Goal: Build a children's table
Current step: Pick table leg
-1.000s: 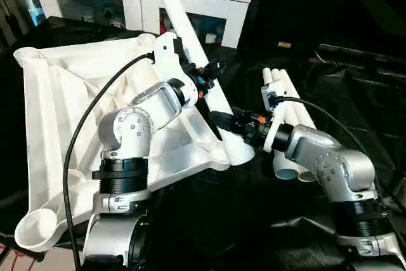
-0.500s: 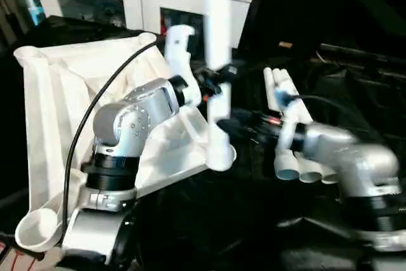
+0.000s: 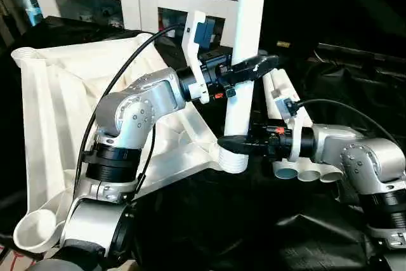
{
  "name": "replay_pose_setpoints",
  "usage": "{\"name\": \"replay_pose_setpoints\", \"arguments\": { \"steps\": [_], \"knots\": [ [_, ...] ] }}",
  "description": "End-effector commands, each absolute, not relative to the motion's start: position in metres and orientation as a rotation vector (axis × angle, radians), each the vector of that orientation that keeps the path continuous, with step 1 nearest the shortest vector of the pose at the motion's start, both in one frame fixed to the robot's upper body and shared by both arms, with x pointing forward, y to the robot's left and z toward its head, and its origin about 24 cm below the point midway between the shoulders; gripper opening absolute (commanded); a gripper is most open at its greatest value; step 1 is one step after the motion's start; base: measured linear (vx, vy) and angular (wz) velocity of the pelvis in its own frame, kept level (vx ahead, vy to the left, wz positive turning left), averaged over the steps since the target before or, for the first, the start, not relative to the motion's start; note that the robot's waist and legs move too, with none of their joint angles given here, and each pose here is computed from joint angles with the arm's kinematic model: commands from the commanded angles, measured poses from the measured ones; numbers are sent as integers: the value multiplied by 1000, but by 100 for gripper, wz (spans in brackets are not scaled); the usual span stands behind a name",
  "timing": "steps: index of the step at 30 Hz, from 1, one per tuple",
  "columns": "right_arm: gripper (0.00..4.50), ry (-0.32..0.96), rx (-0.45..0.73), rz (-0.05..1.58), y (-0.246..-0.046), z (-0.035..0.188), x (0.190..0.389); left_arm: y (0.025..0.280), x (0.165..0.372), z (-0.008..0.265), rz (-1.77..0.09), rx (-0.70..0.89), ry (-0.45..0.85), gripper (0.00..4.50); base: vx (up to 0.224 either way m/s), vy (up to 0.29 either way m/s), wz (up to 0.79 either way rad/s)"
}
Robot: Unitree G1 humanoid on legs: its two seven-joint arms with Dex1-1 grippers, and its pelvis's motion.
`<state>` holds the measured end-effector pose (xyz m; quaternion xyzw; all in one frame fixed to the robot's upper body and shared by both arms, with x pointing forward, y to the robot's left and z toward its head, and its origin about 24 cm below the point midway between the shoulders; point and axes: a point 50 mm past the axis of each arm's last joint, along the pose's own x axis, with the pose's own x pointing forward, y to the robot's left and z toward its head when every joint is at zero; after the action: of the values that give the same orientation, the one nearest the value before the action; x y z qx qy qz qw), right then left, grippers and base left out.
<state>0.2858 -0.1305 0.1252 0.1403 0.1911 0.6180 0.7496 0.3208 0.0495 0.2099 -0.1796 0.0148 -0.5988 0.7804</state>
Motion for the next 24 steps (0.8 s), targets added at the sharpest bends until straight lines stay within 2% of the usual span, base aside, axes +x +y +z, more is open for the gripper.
{"name": "replay_pose_setpoints", "arguments": {
  "steps": [1, 4, 14, 22, 24],
  "knots": [
    [298, 403, 293, 1370, -132, 130, 285, 42, 316, 215, -1355, -380, 34, 183, 0, 0, 0],
    [298, 401, 289, 1380, -132, 130, 285, 42, 316, 213, -1357, -377, 41, 183, 0, 0, 0],
    [211, 418, 273, 1397, -132, 126, 281, 41, 317, 211, -1361, -377, 56, 183, 0, 0, 0],
    [195, 433, 258, 1381, -130, 119, 280, 40, 321, 211, -1326, -362, 64, 183, 0, 0, 0],
    [192, 425, 260, 1364, -129, 117, 281, 41, 322, 210, -1297, -348, 66, 252, 0, 0, 0]
  ]
}}
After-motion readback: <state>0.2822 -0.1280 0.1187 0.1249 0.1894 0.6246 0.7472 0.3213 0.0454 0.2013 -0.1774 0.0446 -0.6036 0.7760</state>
